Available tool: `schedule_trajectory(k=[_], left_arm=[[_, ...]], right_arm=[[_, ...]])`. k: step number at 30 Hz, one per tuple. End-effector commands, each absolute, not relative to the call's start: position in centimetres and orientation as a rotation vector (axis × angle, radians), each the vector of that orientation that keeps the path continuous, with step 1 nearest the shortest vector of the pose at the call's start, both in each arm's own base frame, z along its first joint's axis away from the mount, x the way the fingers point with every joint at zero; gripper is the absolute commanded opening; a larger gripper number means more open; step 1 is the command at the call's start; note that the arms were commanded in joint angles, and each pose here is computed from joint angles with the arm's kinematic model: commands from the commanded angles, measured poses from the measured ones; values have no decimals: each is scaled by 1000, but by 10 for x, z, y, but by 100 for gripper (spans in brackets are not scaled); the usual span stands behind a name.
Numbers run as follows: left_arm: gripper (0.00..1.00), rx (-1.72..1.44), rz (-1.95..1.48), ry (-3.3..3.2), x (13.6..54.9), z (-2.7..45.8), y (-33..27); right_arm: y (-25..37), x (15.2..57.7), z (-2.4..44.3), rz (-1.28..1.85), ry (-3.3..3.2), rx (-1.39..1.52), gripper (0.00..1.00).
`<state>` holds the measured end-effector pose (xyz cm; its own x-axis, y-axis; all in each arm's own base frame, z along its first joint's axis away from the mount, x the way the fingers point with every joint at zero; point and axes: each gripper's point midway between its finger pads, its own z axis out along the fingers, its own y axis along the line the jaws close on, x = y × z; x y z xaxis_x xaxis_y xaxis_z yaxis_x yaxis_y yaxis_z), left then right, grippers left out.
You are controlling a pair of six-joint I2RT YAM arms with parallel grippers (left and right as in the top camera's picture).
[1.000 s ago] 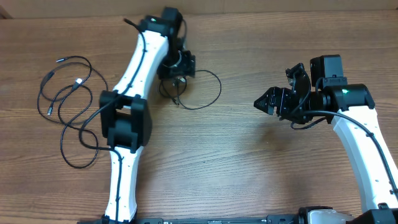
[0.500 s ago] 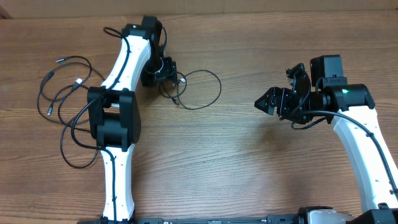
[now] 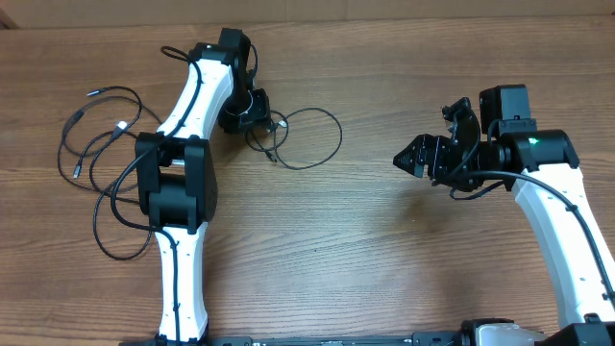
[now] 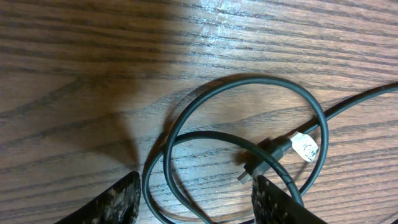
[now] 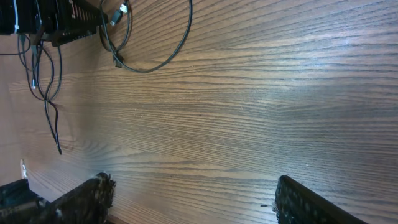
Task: Untangle cables
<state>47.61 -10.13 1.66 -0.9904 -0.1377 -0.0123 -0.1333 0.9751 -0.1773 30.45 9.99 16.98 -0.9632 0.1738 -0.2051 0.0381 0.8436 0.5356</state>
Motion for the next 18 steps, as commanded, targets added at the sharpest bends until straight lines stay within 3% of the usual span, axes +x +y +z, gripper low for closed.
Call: schedule_trajectory(k=[1, 18], left_arm=[[56, -207, -273, 3078, 477, 27, -106], [49, -176, -245, 3101, 467, 8, -113]], right_arm=[[100, 308, 180, 792, 2744, 137, 82], [100, 308, 180, 792, 2745, 138, 81]])
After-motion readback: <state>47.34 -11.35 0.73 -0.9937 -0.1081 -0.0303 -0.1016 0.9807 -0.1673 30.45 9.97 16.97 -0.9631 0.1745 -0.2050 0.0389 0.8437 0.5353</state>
